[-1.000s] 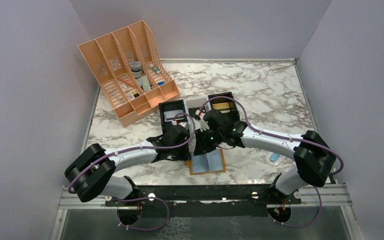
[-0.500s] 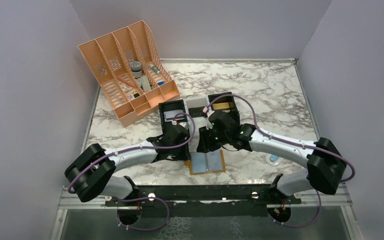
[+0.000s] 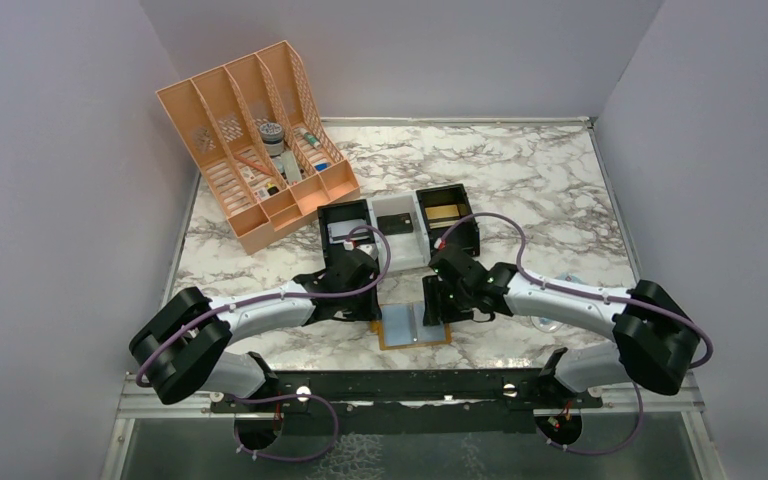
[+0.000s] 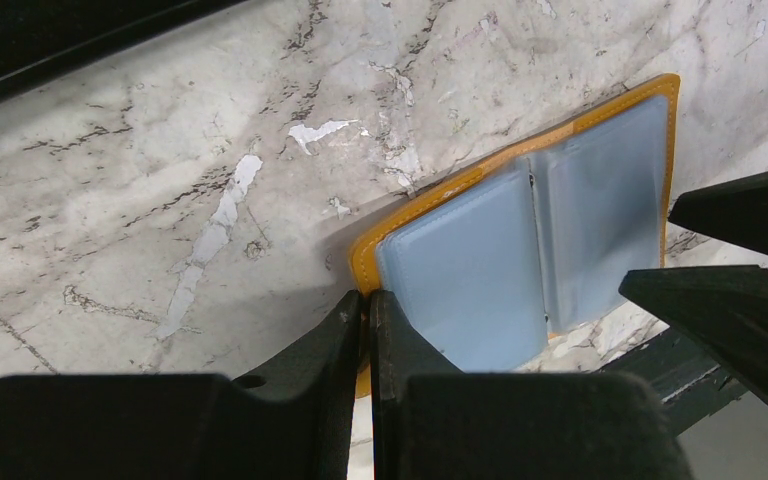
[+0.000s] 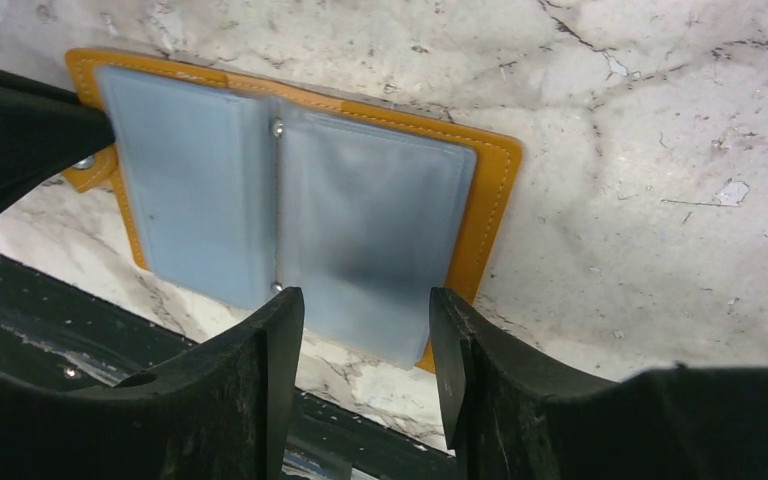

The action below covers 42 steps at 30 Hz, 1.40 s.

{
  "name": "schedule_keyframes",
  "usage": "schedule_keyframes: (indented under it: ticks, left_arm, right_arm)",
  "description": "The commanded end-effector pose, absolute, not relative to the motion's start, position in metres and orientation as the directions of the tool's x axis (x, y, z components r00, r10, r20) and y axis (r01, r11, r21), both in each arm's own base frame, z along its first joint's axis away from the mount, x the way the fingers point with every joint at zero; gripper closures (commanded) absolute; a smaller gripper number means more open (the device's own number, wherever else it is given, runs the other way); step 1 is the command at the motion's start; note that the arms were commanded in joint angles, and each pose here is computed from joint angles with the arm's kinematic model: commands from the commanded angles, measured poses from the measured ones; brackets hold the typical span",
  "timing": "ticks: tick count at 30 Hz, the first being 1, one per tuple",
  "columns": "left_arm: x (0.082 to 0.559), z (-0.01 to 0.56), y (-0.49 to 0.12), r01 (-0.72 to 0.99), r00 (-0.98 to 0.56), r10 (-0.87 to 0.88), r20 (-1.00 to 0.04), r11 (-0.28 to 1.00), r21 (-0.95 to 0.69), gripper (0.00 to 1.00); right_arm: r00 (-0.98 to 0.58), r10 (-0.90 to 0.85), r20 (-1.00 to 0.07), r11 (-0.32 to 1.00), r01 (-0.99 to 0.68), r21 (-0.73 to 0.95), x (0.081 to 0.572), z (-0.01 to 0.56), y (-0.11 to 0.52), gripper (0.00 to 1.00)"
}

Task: Take the credit cards out of the card holder

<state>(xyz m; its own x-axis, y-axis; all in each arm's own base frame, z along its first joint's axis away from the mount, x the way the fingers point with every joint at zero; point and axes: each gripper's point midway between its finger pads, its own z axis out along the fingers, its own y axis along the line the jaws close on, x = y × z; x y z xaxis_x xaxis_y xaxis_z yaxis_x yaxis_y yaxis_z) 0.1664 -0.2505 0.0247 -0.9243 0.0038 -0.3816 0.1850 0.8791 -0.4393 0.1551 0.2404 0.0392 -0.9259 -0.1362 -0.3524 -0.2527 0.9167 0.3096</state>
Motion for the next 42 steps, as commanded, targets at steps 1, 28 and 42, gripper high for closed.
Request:
schedule_keyframes:
  ticks: [1, 28, 42]
  left_arm:
    - [0.167, 0.033, -0.258, 0.210, -0.918, 0.009, -0.396, 0.859, -0.468, 0.89]
    - [0.167, 0.030, -0.260, 0.212, -0.921, 0.016, -0.389, 0.859, -0.466, 0.89]
    - [0.168, 0.030, -0.262, 0.212, -0.922, 0.014, -0.387, 0.856, -0.472, 0.89]
  right_arm:
    - [-0.930, -0.103, -0.352, 0.943, -0.204, 0.263, 0.161, 0.032, 0.234, 0.50]
    - [-0.867, -0.179, -0.465, 0.854, -0.372, 0.364, 0.174, 0.086, 0.268, 0.96]
    - [-0.854, -0.266, -0.447, 0.728, -0.482, 0.487, 0.165, 0.090, 0.308, 0.78]
